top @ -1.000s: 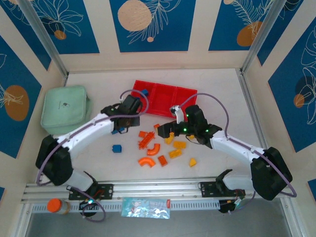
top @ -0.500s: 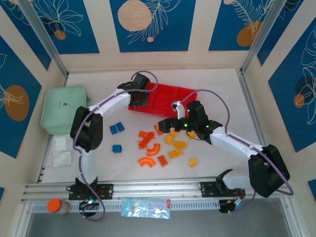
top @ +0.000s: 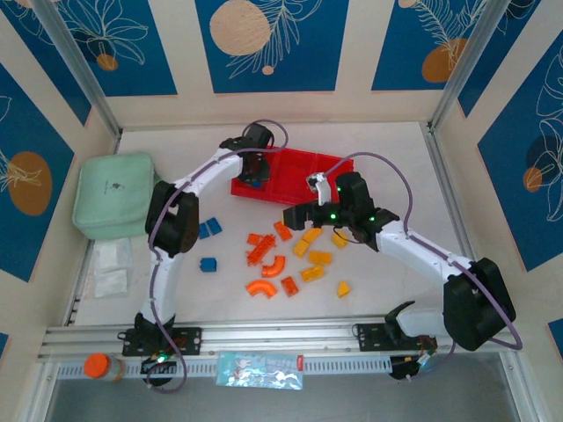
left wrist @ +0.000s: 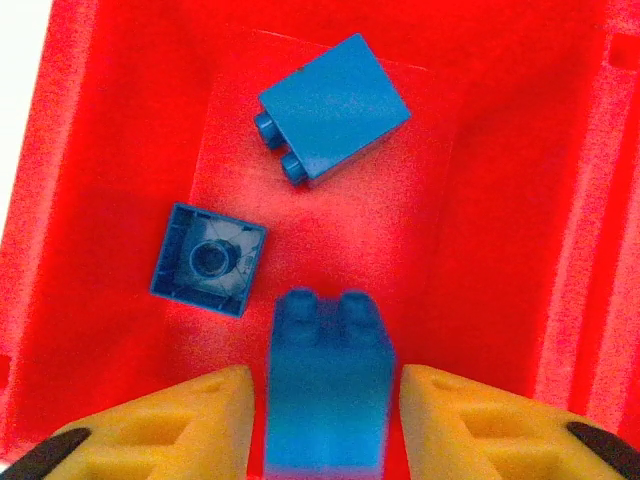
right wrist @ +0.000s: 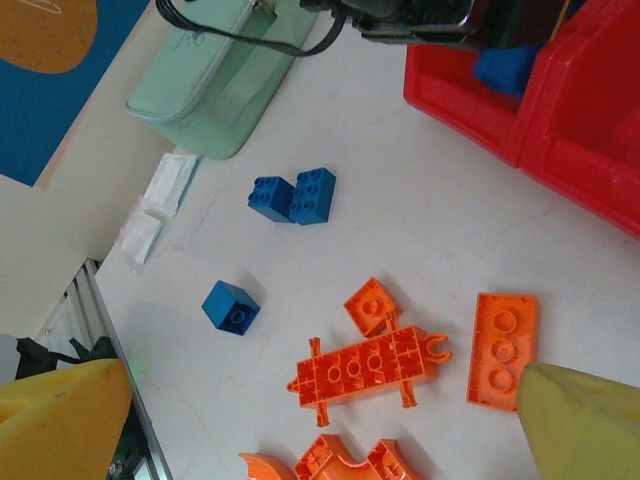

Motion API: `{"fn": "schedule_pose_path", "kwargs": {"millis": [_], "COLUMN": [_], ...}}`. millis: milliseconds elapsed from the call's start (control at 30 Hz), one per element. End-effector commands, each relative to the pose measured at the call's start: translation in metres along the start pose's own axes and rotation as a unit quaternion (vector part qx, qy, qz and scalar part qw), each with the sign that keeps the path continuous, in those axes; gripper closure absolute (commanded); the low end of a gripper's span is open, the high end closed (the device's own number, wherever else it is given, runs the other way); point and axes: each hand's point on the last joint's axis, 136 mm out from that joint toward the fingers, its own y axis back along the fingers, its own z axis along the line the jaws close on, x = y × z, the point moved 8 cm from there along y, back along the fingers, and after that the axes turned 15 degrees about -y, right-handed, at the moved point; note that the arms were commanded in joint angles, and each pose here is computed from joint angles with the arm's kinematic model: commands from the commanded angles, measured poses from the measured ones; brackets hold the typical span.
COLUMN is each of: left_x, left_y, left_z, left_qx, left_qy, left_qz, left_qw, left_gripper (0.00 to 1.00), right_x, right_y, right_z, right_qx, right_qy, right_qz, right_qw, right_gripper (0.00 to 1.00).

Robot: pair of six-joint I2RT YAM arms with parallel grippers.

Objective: Sort the legos into containers by color
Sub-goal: Place the lego in the container.

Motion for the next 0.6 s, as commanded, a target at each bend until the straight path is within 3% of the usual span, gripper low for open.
{"fn": "schedule_pose_path", "kwargs": {"millis": [0,333,567], "left_x": [0.000,0.002,0.049], "left_y": [0.002,0.045,0.098], "left_z": [0.003,0.005,0.013], "left_qx": [0.004,0.031,0.073], "left_qy": [-0.011,0.003,0.043], "left_qz": [0.017,0.003,-0.012], "left_qw": [1.000,1.000,0.996], "left_gripper": [0.55,0.55,0.57], "right_x": [-0.004,0.004,0.021], "right_y": [0.006,0.015,0.018], "right_z": [0.009,0.012,0.000], "right_qx": [-0.015,-0.009,0.036], "right_qy": [0.011,-0.001,-0.044], "right_qz": [0.005,0.021,0.065], "right_qw": [1.000,1.000,0.996], "right_gripper": [0.01,0.01,0.01]}}
